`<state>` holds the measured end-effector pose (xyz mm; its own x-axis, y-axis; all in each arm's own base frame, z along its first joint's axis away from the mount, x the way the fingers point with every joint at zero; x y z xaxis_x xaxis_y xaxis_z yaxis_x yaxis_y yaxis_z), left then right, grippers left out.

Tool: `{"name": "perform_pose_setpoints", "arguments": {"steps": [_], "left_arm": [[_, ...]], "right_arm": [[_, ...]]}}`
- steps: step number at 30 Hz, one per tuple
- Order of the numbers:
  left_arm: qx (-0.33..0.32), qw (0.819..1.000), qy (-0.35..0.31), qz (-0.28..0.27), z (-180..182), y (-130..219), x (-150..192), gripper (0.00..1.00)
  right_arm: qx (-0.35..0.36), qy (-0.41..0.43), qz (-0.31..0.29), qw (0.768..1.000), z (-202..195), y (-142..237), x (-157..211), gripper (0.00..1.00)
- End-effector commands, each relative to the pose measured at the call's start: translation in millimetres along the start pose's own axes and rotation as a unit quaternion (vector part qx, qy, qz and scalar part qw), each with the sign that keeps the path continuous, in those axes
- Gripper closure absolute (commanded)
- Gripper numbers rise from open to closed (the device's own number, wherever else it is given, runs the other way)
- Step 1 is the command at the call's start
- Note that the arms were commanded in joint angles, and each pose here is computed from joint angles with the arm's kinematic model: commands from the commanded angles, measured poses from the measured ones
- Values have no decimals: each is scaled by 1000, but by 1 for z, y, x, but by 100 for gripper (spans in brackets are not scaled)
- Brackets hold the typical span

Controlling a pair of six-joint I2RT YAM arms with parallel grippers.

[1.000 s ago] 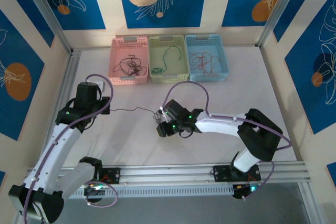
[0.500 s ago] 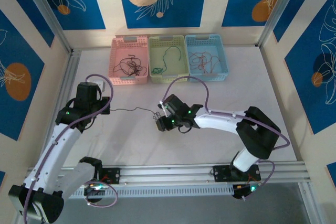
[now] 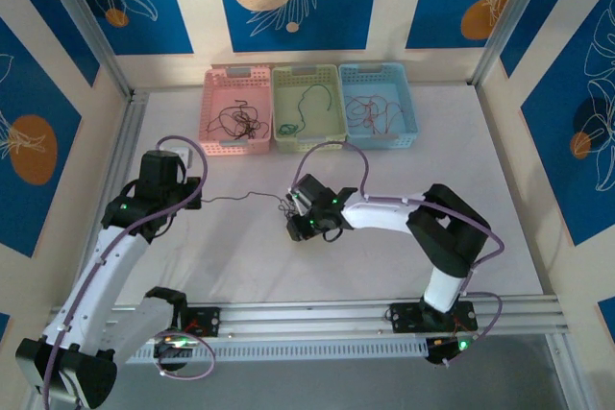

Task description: Untangle the cables

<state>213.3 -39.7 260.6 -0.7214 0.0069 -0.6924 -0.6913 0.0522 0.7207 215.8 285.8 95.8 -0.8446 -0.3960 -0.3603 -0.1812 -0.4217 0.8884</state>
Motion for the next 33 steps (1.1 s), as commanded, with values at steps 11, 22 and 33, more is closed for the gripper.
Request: {"name": "perform_pose_setpoints", "arguments": {"steps": [11, 22, 33], "left_arm": [[-39, 999, 4, -7, 10, 4, -1, 100], [-127, 989, 49, -53, 40, 27, -4, 100], [-141, 984, 87, -62, 55, 32, -4, 100]], "right_arm": [[-96, 70, 44, 992, 8, 45, 32, 100], [-241, -2, -128, 962, -20, 139, 47, 100], [-110, -281, -306, 903, -143, 185, 85, 100]]}}
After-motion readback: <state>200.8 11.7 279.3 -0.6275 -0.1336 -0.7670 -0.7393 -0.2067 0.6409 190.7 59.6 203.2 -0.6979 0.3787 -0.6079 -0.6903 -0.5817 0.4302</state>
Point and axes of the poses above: each hand's point on the last joint's axis, 136 mm out from that joint toward the fingers, its own y axis back along the fingers, its own z axis along the line the jaws close on, x = y × z, the point moved 8 cm from there along y, back along the fingers, and after that the axes turned 1 degree about -y, right-handed, at the moved point
